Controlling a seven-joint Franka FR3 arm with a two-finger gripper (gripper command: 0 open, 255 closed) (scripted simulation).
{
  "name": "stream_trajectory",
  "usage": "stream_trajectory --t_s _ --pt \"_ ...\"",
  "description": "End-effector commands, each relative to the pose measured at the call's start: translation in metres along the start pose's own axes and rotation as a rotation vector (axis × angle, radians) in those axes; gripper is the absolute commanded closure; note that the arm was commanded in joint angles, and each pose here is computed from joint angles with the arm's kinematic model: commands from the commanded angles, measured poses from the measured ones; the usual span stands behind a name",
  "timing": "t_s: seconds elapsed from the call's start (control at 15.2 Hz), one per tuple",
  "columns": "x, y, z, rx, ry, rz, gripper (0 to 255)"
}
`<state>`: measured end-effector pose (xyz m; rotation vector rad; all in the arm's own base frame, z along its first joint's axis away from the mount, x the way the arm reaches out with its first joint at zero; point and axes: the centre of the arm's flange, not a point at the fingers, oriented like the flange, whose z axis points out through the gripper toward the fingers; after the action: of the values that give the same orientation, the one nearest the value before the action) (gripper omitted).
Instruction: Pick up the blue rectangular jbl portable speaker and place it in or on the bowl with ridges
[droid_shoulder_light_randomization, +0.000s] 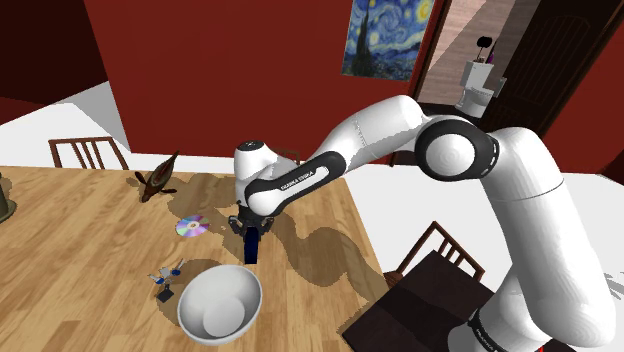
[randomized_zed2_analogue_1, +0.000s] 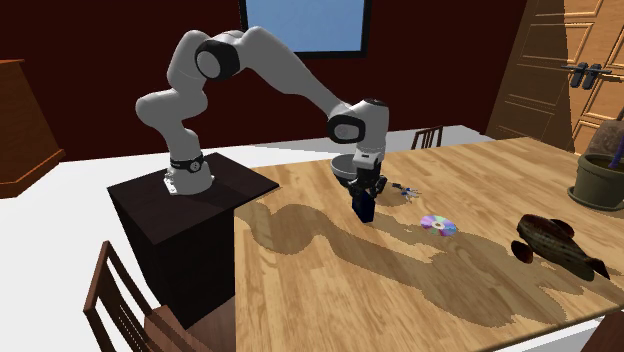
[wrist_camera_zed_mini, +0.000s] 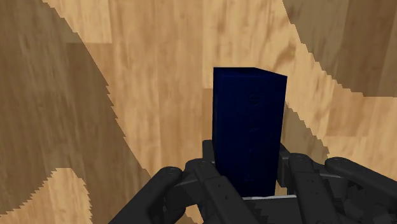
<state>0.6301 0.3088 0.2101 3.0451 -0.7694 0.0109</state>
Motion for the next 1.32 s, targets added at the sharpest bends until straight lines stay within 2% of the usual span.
stream_trajectory --t_s 0.0,0.2,1.25 --pt "0.0 0.0 0.0 -0.001 0.0 0.0 255" --pt "0.0 0.0 0.0 -0.001 0.0 0.0 255" --pt "0.001 0.0 -0.084 -0.001 0.0 0.0 255"
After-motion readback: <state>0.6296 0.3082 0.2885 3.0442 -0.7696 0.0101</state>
